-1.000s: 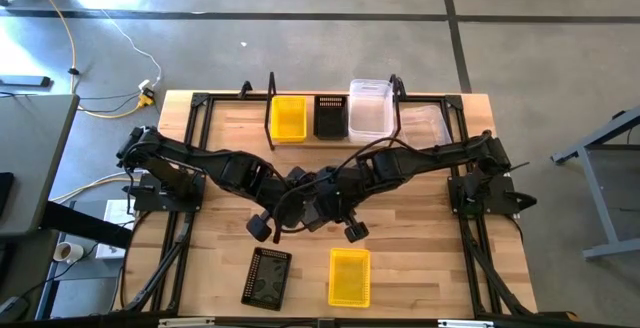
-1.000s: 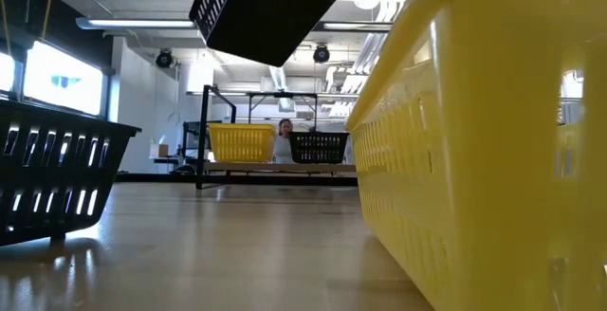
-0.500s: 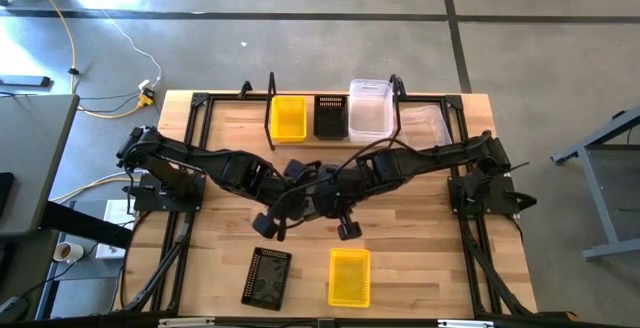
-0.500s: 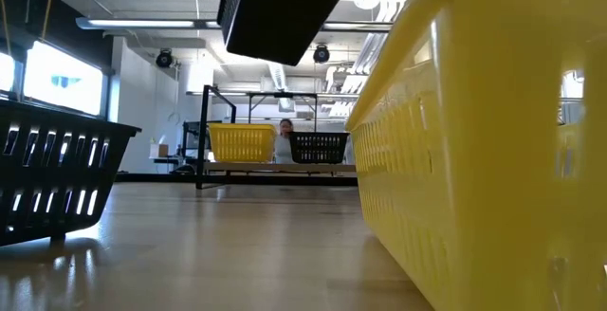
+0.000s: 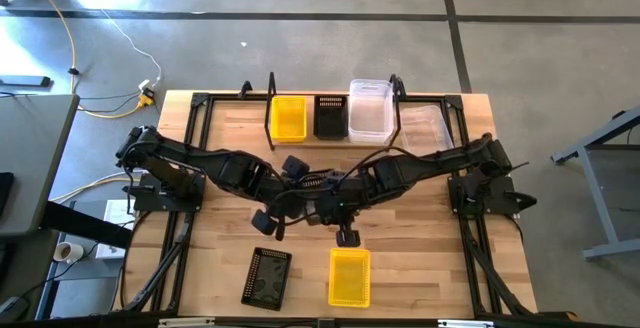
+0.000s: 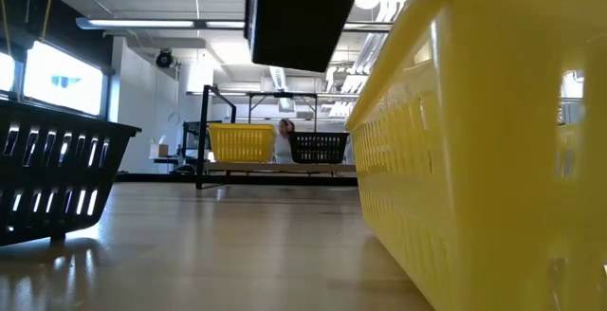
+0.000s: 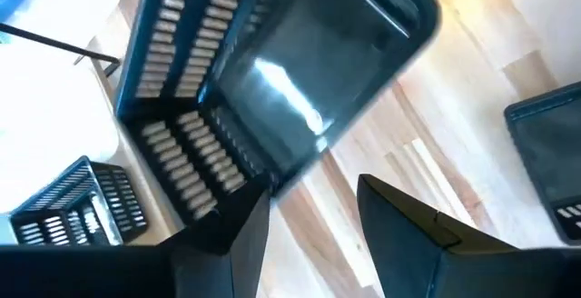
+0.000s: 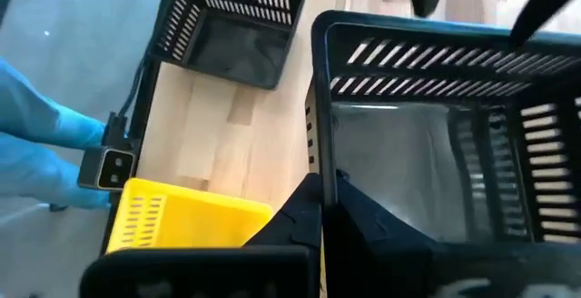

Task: Stack baskets on shelf by color
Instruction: Stack the top black bin on top of the black bin on the shelf

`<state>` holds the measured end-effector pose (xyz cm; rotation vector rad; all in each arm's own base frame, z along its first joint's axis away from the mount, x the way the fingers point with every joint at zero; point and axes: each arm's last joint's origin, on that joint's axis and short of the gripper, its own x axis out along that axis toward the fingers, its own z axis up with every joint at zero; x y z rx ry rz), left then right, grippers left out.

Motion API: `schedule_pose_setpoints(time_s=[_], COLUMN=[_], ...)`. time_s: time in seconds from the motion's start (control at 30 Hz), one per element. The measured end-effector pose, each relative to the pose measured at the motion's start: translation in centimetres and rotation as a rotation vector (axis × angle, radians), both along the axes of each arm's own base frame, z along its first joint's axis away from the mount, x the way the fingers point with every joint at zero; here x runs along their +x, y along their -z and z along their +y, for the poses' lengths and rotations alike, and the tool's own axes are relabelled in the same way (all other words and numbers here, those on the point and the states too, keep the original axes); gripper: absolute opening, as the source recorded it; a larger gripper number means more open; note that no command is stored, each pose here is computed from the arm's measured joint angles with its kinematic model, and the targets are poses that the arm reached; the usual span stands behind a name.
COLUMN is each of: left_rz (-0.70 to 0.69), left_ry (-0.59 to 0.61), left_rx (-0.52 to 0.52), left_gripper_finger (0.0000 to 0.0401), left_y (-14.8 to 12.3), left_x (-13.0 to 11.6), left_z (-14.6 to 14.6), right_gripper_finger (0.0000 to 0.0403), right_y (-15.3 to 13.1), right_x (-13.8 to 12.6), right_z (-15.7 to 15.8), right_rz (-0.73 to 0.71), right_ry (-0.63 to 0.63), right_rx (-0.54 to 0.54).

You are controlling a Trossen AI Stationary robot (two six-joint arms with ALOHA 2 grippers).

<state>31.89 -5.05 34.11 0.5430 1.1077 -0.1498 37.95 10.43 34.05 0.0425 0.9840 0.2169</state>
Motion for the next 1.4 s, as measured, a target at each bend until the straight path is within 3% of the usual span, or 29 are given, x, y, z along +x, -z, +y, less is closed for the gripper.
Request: schedule_pose_setpoints(time_s=[0.43,0.87,1.1,1.4], left_rz=[0.069,0.046,-0.014,-0.104], left_ry=[-0.047,-0.131,-0.205,-0.334], left_rx=[0.097,0.140,0.152,0.146], left_gripper_finger=[0.0153,0.0147,0.0146,0.0143], left_y=[-0.5,-2.3,-4.1,-6.1], left_x=[-1.5,-3.4,-5.3,-8.0], left_z=[1.4,3.6,5.7,8.4], right_gripper_finger=[0.0000,0.0000,0.0000,0.0000], right_y=[0.2,-0.2,-1.7,-3.0], right_x=[-0.8,-1.2,-2.1,-2.2], right_z=[1.5,2.3,1.7,-1.5], right_rz=[0.037,0.003,-0.083,-0.148], right_ry=[0.099,0.178,0.262,0.256], right_rx=[-0.010,-0.051,-0.184,-0.431])
